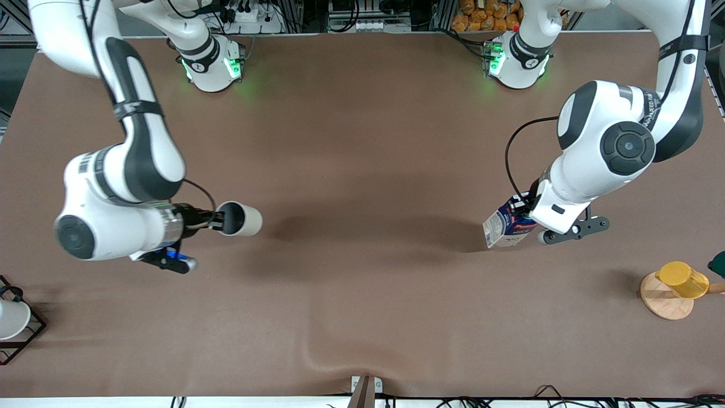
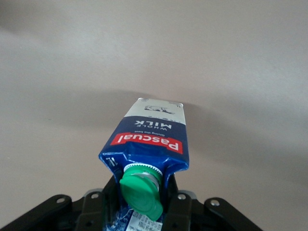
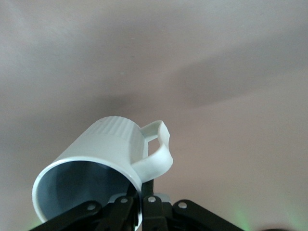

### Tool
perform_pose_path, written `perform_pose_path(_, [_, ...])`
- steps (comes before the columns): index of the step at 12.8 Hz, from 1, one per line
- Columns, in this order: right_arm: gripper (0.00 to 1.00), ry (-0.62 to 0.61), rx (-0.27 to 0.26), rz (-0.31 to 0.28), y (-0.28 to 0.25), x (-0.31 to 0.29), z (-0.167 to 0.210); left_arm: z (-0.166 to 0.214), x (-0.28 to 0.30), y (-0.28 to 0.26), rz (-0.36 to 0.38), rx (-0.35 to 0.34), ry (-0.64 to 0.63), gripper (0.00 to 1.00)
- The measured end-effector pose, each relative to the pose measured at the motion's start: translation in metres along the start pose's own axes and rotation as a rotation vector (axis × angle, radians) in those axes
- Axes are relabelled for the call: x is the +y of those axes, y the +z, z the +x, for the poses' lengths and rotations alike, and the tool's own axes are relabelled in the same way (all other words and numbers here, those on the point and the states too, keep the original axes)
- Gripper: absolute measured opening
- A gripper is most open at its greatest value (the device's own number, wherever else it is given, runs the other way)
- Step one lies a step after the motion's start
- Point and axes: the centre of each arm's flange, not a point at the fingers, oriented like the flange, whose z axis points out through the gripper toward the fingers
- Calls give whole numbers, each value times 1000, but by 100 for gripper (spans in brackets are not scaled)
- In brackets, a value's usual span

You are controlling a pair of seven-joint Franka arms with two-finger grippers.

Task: Place milk next to cup
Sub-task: 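Carry the mug with the right gripper toward the table middle, then set the mug down, open the right gripper while the left gripper carries the carton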

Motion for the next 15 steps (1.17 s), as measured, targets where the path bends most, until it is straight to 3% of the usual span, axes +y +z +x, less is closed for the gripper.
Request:
perform_pose_path(6, [4, 185, 173, 73, 60, -153, -72, 3, -3, -8, 7, 21, 0, 40])
perform_pose_path(11, [4, 261, 231, 118, 148, -214, -91, -26, 33, -20, 16, -5, 69, 40])
perform_pose_path(15, [4, 273, 226, 99, 177, -219, -90, -69, 84, -18, 29, -46, 86, 40])
